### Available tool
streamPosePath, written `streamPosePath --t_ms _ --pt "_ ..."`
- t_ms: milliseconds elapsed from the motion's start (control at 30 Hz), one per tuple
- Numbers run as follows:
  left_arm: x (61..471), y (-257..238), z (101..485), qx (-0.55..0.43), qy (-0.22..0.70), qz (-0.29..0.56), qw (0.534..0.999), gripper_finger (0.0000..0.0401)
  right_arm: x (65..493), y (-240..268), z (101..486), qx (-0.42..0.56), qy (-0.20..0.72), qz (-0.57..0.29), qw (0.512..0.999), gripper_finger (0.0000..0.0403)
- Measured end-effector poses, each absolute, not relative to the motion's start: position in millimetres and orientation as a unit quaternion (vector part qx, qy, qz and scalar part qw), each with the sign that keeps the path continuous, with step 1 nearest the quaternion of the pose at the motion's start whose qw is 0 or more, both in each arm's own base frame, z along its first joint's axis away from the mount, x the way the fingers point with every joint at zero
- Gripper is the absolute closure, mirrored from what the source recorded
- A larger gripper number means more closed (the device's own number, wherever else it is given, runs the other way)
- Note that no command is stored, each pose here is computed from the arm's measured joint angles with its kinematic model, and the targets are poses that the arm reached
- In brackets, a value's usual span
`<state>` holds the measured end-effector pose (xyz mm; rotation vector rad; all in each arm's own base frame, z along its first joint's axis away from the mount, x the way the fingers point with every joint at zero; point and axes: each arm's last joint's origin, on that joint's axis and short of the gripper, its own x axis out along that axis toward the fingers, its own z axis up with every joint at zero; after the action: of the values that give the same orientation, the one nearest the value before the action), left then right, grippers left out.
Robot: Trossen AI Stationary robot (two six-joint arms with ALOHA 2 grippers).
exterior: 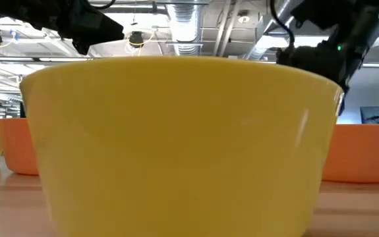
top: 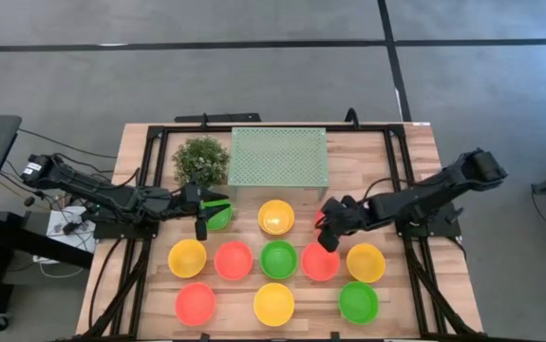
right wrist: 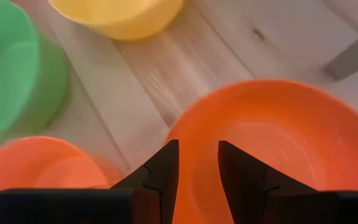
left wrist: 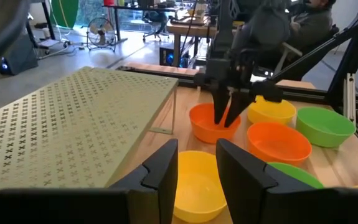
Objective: Pick & Place Mini bowls
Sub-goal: Put the orange bowl on the shelf
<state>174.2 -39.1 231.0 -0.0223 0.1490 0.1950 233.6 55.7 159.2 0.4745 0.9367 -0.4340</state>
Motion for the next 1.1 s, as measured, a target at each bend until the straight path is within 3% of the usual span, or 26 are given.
streamPosePath --t_ms 200,567,1100 --pt "174.4 -39.1 231.7 -0.013 0.071 0.097 0.993 0.029 242.3 54.4 150.6 0.236 0.458 -0.2 0.834 0.0295" --pt "174.4 -39.2 232.3 -0.014 0.068 0.097 0.993 0.029 252.7 52.1 176.5 0.26 0.418 -0.185 0.85 0.0295" --pt "174.4 -39.1 232.2 -0.014 0.068 0.097 0.993 0.029 261.9 54.0 143.1 0.254 0.474 -0.195 0.82 0.0305"
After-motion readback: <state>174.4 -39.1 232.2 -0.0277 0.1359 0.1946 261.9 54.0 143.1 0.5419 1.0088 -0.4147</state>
